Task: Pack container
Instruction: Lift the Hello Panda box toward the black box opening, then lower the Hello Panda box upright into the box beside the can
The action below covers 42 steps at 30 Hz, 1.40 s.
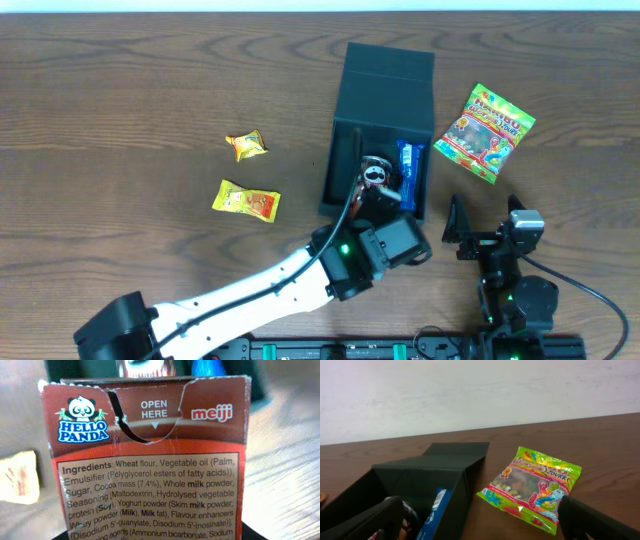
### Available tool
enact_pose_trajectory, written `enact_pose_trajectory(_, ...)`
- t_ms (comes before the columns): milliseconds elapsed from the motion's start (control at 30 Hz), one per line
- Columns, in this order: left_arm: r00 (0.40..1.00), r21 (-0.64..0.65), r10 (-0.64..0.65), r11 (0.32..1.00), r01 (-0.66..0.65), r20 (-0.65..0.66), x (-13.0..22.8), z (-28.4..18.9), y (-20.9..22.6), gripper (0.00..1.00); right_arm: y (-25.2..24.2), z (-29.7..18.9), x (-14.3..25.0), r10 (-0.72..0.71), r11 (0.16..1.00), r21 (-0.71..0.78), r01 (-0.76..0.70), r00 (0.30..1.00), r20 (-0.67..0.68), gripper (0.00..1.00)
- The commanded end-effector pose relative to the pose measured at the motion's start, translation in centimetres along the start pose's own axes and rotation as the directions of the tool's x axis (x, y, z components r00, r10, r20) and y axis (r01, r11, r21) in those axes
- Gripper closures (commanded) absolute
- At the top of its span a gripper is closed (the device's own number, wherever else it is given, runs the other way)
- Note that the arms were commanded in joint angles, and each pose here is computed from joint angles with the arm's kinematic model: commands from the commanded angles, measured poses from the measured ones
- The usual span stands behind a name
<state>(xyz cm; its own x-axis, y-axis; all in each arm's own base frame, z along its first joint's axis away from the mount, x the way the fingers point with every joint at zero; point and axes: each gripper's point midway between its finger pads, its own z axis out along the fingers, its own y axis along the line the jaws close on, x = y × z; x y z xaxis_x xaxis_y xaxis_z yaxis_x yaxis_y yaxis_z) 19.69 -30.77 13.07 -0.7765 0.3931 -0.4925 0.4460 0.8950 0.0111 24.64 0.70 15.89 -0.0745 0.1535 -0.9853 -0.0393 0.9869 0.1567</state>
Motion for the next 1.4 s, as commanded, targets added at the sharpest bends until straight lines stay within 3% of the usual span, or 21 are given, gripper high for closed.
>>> enact_pose_trajectory(0,0.996,-0.029,0.024,0.999,-0.022,0.089,-3.5,-1.4,1.5,0.43,0.0,0.0,0.1,0.011,1.0,-0.004,-0.011,1.0,0.0,0.01)
enact_pose_trajectory(300,0.985,0.048,-0.107,0.994,0.101,0.135,-8.9,0.2,7.1,0.43,0.0,0.0,0.1,0.011,1.0,-0.004,-0.011,1.0,0.0,0.01)
enact_pose_trajectory(467,0.977,0.093,-0.124,0.99,0.109,0.172,-10.8,0.8,8.1,0.45,0.0,0.0,0.1,0.011,1.0,-0.004,-0.011,1.0,0.0,0.01)
enact_pose_trajectory(1233,0.996,0.046,-0.076,0.996,0.074,0.048,-8.5,8.2,6.6,0.44,0.0,0.0,0.1,0.011,1.0,-0.004,-0.011,1.0,0.0,0.01)
enact_pose_trajectory(1367,0.997,0.034,-0.071,0.997,0.07,0.019,-7.9,9.5,6.6,0.41,0.0,0.0,0.1,0.011,1.0,-0.004,-0.011,1.0,0.0,0.01)
